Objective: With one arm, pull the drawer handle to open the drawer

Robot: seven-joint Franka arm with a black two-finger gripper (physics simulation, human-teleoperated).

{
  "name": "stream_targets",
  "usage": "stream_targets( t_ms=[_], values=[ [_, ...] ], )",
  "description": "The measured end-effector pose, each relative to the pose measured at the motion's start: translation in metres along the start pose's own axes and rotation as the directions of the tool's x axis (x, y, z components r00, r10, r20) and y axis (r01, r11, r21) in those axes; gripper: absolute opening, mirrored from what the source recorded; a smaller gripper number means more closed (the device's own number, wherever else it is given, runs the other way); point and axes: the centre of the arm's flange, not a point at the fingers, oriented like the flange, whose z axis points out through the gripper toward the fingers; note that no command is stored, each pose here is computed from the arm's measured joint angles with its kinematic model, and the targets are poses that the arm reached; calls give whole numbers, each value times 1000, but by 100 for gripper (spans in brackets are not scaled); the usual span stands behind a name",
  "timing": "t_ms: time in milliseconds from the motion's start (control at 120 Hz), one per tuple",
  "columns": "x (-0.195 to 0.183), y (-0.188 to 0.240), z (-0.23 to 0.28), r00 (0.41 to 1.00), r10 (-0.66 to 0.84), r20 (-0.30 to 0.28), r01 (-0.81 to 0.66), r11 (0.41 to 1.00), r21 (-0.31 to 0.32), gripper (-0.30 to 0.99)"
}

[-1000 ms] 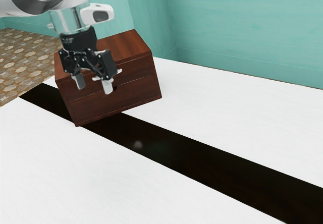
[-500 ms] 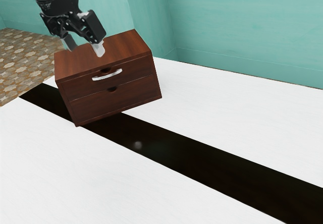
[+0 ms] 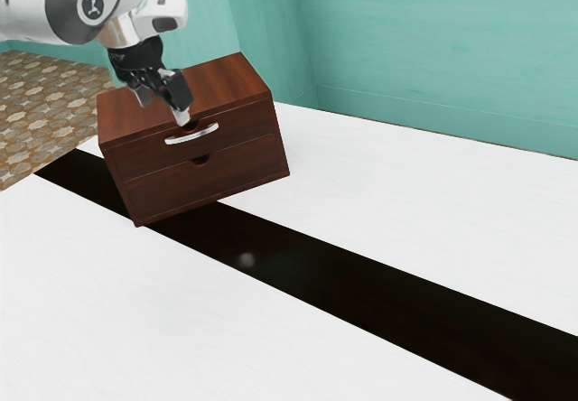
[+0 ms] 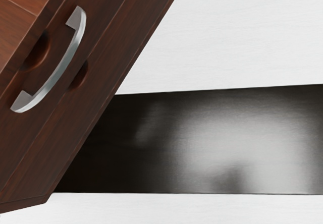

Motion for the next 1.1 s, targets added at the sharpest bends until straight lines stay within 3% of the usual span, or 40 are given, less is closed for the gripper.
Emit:
stream_targets(
  t_ms=[383,658,1100],
  values=[
    [19,-12,74,982,188,9,-188,982,14,69],
    [25,-19,100,959,285,-8,-284,957,61,69],
    [39,-28,124,927,369,-59,-360,924,129,50]
  ],
)
